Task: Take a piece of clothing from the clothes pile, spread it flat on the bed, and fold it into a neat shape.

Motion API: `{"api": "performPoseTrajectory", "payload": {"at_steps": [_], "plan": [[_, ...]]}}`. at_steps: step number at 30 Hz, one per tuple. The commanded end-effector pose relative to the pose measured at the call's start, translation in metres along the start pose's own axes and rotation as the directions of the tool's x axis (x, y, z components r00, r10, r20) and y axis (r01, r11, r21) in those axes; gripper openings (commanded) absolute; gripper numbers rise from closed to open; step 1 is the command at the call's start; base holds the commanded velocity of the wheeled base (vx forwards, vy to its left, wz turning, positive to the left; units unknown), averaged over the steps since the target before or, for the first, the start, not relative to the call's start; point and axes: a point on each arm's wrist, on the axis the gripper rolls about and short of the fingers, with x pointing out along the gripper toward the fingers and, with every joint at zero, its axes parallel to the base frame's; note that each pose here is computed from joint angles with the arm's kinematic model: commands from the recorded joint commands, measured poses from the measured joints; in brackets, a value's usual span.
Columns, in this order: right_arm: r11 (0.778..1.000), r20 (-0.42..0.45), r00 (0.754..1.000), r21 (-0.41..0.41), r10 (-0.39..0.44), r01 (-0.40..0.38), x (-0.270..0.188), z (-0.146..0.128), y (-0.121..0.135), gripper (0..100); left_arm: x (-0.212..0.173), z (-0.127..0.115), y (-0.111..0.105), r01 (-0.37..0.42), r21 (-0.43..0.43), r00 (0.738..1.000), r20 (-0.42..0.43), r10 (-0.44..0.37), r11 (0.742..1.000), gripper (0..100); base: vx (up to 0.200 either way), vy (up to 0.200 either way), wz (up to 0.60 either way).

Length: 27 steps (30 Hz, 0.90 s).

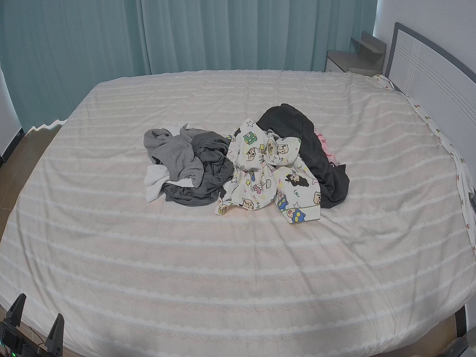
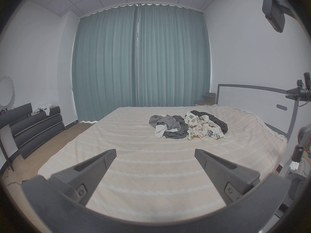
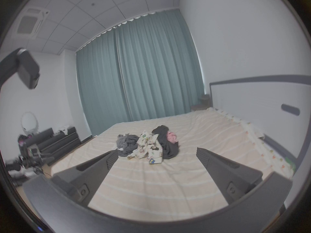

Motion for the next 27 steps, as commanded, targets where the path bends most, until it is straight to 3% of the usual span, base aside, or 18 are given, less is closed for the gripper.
{"api": "performPoseTrajectory", "payload": {"at_steps": [1, 5, 11, 14, 19, 27], "plan": [[0.961, -0.385, 0.907, 0.267, 0.169, -0.066, 0.135, 0.010, 0.007, 100, 0.000, -0.003, 0.000, 0.014, -0.002, 1.000, -0.002, -0.015, 1.000, 100, 0.000, 0.000, 0.00], [0.955, -0.477, 0.859, 0.294, 0.184, -0.041, 0.193, -0.016, 0.013, 100, 0.000, -0.003, 0.000, 0.014, -0.004, 1.000, -0.002, -0.015, 1.000, 100, 0.000, 0.000, 0.00], [0.928, -0.528, 0.833, 0.369, 0.166, 0.049, 0.280, -0.057, 0.015, 100, 0.000, -0.003, 0.000, 0.014, -0.004, 1.000, -0.002, -0.015, 1.000, 100, 0.000, 0.000, 0.00], [0.921, -0.539, 0.831, 0.378, 0.140, 0.090, 0.317, -0.077, 0.015, 100, 0.000, -0.003, 0.000, 0.014, -0.004, 1.000, -0.002, -0.015, 1.000, 100, 0.000, 0.000, 0.00], [0.918, -0.541, 0.841, 0.344, 0.020, 0.200, 0.382, -0.112, 0.012, 100, 0.000, -0.003, 0.000, 0.014, -0.004, 1.000, -0.002, -0.015, 1.000, 100, 0.000, 0.000, 0.00], [0.905, -0.494, 0.867, 0.339, -0.061, 0.257, 0.442, -0.142, 0.010, 100, 0.000, -0.003, 0.000, 0.011, -0.007, 1.000, -0.002, -0.011, 1.000, 100, 0.000, 0.000, 0.00]]}}
